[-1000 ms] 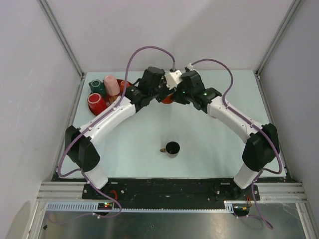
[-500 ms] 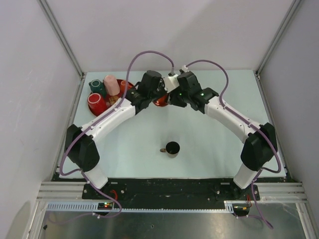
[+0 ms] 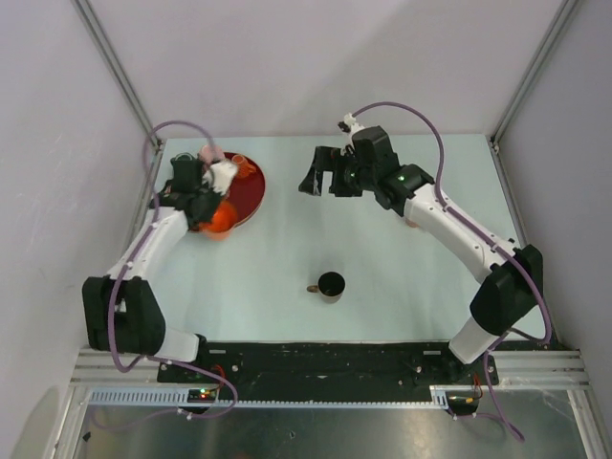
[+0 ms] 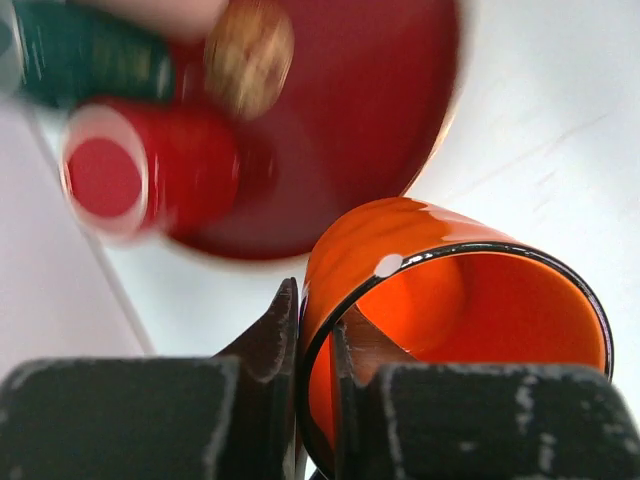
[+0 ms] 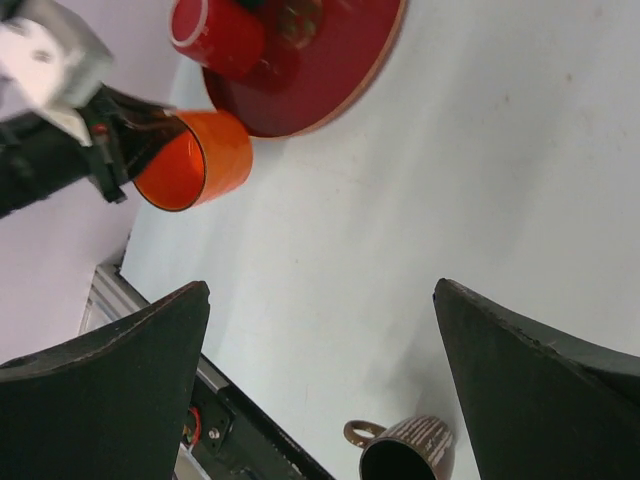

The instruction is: Turn the mug right side up

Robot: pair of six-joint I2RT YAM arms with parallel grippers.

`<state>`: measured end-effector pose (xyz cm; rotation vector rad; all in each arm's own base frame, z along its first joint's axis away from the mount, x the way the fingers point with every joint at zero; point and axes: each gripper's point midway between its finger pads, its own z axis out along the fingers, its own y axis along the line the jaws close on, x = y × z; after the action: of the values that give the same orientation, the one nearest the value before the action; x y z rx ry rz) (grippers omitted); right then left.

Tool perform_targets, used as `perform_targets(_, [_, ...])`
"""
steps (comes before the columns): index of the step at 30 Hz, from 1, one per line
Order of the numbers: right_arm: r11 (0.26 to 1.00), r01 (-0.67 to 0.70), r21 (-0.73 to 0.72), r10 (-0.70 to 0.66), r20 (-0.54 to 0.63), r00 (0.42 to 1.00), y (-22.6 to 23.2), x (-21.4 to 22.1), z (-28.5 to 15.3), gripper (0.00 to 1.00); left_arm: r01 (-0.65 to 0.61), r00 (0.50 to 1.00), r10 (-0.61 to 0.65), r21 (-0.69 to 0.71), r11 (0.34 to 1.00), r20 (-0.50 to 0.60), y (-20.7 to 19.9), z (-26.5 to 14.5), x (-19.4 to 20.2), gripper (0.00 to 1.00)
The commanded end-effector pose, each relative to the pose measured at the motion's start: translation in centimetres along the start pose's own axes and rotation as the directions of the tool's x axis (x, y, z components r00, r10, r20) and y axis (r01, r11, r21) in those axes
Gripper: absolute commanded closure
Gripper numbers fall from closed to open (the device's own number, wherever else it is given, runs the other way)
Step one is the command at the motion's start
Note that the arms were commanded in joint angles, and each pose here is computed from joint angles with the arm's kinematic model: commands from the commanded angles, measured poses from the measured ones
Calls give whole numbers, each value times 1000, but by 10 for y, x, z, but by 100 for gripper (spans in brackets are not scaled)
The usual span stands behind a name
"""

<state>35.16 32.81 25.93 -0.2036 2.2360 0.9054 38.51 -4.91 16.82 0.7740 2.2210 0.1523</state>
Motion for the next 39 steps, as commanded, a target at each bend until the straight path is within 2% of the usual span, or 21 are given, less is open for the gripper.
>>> perform_targets(1, [983, 103, -153, -90, 89, 992, 39, -33, -19, 1, 159, 985, -164, -97, 983, -46, 37, -34, 56, 100])
perform_targets(3, [978, 117, -173, -106, 73, 992, 43, -33, -15, 1, 211, 975, -219, -131, 969, -47, 49, -43, 73, 100])
perform_targets(6, [975, 137, -175, -128, 57, 990, 46, -33, -11, 1, 343, 932, -359, -204, 917, -48, 73, -60, 114, 100])
perform_targets(9, [971, 155, -183, -146, 61, 987, 46, -32, -9, 0, 400, 895, -437, -275, 874, -87, 89, -72, 162, 100])
perform_targets(12, [967, 169, -192, -160, 63, 985, 46, -30, -7, 1, 479, 832, -541, -333, 812, -123, 101, -78, 215, 100])
perform_targets(15, [958, 192, -211, -182, 67, 981, 49, -29, -8, 1, 498, 796, -587, -389, 775, -150, 110, -81, 255, 100])
perform_targets(20, [950, 222, -218, -207, 90, 974, 50, -33, -8, 1, 463, 831, -542, -387, 797, -122, 112, -70, 269, 100])
perform_targets(26, [945, 247, -215, -226, 115, 967, 50, -36, -13, 1, 515, 812, -576, -353, 781, -92, 118, -55, 278, 100])
perform_targets(28, [946, 249, -209, -228, 121, 966, 47, -37, -15, 1, 512, 816, -570, -337, 790, -96, 115, -52, 280, 86])
perform_targets(30, [947, 247, -207, -225, 124, 966, 45, -38, -15, 1, 516, 816, -571, -330, 790, -91, 112, -53, 282, 57])
perform_targets(32, [948, 246, -202, -224, 125, 967, 43, -39, -15, 1, 518, 818, -569, -330, 790, -78, 111, -57, 281, 40])
perform_targets(36, [949, 240, -203, -220, 118, 968, 39, -39, -14, 1, 484, 841, -537, -357, 799, -60, 121, -74, 271, 27])
perform_targets(39, [949, 241, -205, -222, 109, 969, 35, -37, -13, 1, 460, 871, -491, -335, 822, -7, 131, -92, 242, 17])
